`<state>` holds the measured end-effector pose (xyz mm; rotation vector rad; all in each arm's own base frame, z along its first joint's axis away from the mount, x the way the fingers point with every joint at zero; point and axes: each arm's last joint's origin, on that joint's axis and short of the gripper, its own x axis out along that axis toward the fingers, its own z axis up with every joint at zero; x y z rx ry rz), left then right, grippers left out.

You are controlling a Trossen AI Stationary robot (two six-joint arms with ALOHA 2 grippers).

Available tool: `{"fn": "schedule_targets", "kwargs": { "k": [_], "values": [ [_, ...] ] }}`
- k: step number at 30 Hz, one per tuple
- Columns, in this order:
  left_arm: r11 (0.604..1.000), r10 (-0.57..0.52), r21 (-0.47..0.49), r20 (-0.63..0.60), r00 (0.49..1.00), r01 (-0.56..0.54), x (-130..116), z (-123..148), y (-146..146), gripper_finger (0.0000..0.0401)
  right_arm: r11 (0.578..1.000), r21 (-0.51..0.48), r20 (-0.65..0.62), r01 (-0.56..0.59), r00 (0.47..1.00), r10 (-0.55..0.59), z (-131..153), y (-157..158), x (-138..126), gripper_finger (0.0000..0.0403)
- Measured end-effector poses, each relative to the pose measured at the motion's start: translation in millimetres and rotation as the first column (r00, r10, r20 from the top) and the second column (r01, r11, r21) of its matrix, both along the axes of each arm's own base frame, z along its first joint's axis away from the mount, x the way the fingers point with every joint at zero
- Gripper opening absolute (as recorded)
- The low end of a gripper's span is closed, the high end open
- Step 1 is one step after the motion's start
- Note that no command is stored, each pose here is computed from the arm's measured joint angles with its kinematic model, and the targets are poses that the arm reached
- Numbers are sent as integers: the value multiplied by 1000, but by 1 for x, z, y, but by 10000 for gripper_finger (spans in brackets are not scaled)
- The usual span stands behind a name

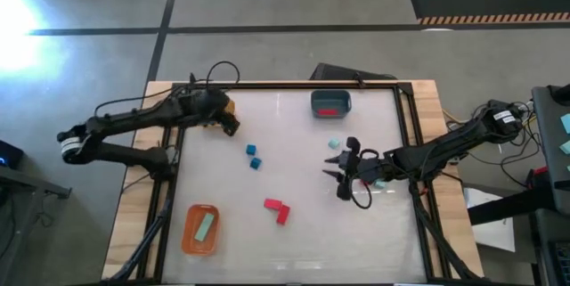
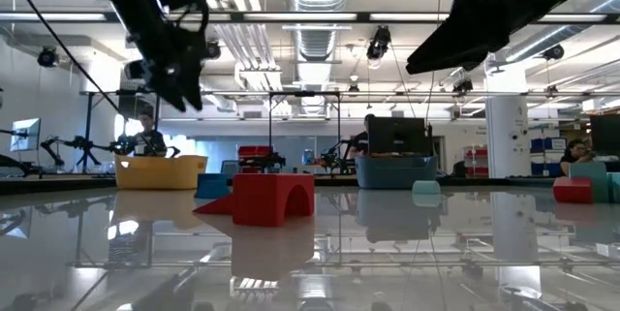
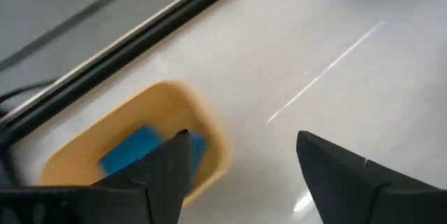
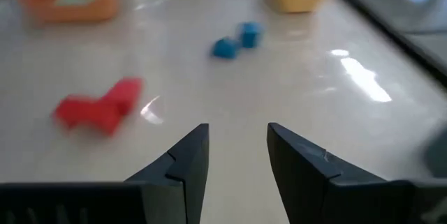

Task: Sort & place blocks by color
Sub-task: Put the top left light blue block into the orange bin

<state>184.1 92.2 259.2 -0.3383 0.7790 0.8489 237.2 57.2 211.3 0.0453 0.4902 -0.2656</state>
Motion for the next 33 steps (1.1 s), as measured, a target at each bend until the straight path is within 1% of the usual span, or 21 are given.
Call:
{"fn": "schedule_targets", "kwargs": {
  "k": [2, 5, 8, 12, 14, 16, 19, 23, 25, 29, 33],
  "values": [
    [999, -48, 19, 87, 995, 46, 1, 6, -15, 239, 995, 18, 16, 94, 995, -94, 0, -6, 0, 137],
    [993, -106, 73, 239, 965, 91, 5, 12, -35, 239, 987, 85, 18, 137, 990, -139, -1, -17, 3, 134],
    [978, -188, 159, 386, 903, 136, 12, 10, -56, 239, 979, 152, 5, 135, 990, -138, -1, -32, 6, 126],
    [941, -318, 270, 494, 809, 206, 18, 6, -74, 239, 959, 238, -3, 154, 987, -158, 1, -54, 9, 116],
    [926, -354, 306, 511, 783, 220, 19, 4, -78, 239, 947, 282, 1, 156, 987, -163, 6, -63, 13, 116],
    [918, -371, 325, 500, 782, 228, 18, 3, -79, 239, 940, 306, -26, 153, 988, -153, 11, -71, 16, 124],
    [908, -381, 352, 475, 793, 226, 17, 4, -78, 239, 927, 300, -143, 226, 971, -190, 12, -81, 19, 146],
    [897, -395, 378, 456, 798, 228, 15, 5, -77, 239, 883, 287, -325, 371, 905, -274, 7, -99, 20, 185],
    [896, -396, 381, 455, 797, 228, 15, 5, -77, 239, 862, 281, -388, 422, 871, -300, 0, -105, 21, 202],
    [896, -397, 381, 452, 799, 229, 15, 5, -77, 239, 830, 272, -483, 486, 815, -319, -18, -116, 23, 226],
    [895, -397, 380, 448, 801, 232, 14, 4, -77, 239, 803, 261, -536, 536, 772, -341, -34, -128, 26, 235]
  ]
}}
